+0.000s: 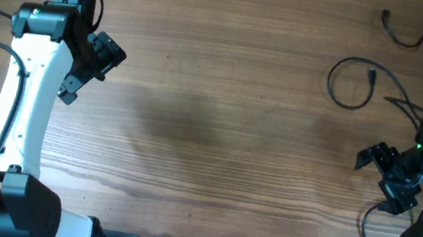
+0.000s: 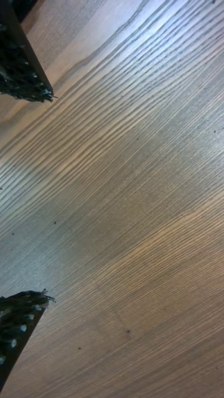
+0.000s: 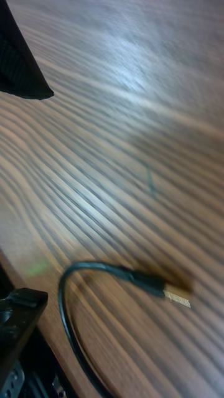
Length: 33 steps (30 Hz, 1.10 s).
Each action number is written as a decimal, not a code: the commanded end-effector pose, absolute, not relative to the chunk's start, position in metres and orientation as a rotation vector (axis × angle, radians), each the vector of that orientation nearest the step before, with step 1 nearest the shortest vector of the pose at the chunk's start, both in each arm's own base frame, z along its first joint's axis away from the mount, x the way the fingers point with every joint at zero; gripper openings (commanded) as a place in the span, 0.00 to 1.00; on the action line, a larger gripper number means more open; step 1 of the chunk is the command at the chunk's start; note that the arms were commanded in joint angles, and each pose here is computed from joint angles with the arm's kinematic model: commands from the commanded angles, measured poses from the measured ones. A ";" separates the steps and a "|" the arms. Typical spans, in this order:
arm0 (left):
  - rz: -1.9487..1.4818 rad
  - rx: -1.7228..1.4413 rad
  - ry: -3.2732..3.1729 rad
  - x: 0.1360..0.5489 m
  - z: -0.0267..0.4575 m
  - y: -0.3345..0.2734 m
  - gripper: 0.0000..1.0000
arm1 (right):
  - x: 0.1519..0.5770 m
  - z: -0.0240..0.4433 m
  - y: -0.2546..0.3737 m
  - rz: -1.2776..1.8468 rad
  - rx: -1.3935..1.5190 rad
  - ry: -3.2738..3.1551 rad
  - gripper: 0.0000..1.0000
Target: Untangle cables
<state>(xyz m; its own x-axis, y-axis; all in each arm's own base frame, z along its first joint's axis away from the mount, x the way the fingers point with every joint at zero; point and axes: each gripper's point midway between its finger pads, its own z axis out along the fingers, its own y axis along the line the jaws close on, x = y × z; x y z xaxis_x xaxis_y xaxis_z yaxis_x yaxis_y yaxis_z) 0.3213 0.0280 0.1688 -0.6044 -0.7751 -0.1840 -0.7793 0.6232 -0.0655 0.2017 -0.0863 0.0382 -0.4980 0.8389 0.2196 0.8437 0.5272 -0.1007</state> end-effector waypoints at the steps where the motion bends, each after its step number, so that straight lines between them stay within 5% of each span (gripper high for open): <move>1: 0.028 -1.277 2.660 0.323 0.168 0.026 1.00 | 0.187 0.032 -0.108 0.213 -1.537 -2.474 1.00; 12: 0.019 -1.273 2.648 0.326 0.168 0.026 1.00 | 0.175 -0.017 -0.088 0.088 -1.514 -2.523 0.97; 15: 0.019 -1.272 2.647 0.326 0.168 0.026 1.00 | 0.191 -0.019 -0.078 -0.055 -1.508 -2.566 0.74; 18: 0.019 -1.272 2.648 0.326 0.168 0.026 1.00 | 0.196 -0.022 -0.076 -0.094 -1.519 -2.580 0.72; 20: 0.019 -1.272 2.648 0.326 0.168 0.026 1.00 | 0.194 -0.028 -0.071 -0.125 -1.524 -2.584 0.50; 27: 0.019 -1.272 2.647 0.326 0.168 0.026 1.00 | 0.245 -0.014 -0.037 -0.626 -1.466 -2.658 0.06; 33: 0.018 -1.273 2.647 0.327 0.168 0.026 1.00 | 0.286 0.023 -0.006 -0.945 -1.176 -2.800 0.04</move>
